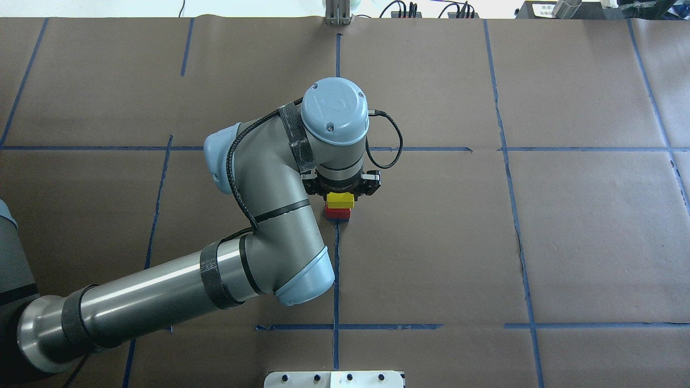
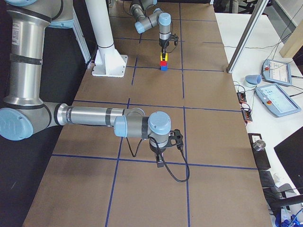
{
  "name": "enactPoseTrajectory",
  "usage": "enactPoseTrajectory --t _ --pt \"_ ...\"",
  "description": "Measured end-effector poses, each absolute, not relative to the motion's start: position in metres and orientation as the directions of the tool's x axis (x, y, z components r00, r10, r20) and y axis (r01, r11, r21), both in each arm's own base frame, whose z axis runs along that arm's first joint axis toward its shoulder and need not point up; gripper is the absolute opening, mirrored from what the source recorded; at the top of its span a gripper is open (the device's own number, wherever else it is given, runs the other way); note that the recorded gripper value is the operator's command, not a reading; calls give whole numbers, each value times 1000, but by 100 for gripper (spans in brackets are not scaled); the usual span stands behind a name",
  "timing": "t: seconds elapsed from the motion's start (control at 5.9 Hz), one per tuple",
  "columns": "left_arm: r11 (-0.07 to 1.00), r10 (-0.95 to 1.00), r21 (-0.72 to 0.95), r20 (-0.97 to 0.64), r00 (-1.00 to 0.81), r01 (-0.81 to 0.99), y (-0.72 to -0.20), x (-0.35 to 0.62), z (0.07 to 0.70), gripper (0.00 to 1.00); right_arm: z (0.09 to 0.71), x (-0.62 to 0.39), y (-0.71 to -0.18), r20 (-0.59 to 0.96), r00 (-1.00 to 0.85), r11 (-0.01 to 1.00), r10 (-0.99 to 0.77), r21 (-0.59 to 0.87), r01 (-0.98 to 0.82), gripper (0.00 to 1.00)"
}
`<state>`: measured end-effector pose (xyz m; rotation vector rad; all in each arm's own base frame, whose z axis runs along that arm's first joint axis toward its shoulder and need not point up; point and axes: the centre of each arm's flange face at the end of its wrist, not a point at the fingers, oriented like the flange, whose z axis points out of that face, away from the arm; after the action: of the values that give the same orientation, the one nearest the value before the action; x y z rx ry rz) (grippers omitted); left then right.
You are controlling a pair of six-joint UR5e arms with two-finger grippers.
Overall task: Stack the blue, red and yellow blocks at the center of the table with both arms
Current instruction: 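Lower the yellow cube onto the red cube and open the left gripper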
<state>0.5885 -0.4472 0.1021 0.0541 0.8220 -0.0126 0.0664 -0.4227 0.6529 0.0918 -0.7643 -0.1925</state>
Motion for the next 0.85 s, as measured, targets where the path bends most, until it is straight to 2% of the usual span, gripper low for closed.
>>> enactPoseTrajectory --t 0.17,0.34,0.85 --pt "999 10 43 -732 681 33 -447 588 103 87 653 66 -423 678 705 978 -207 153 140 100" --pt "999 10 44 -731 682 33 -447 588 103 99 653 66 -423 678 705 978 -207 153 140 100" --pt "998 8 50 -735 678 43 -452 581 99 99 652 66 -423 678 705 978 -208 154 140 100"
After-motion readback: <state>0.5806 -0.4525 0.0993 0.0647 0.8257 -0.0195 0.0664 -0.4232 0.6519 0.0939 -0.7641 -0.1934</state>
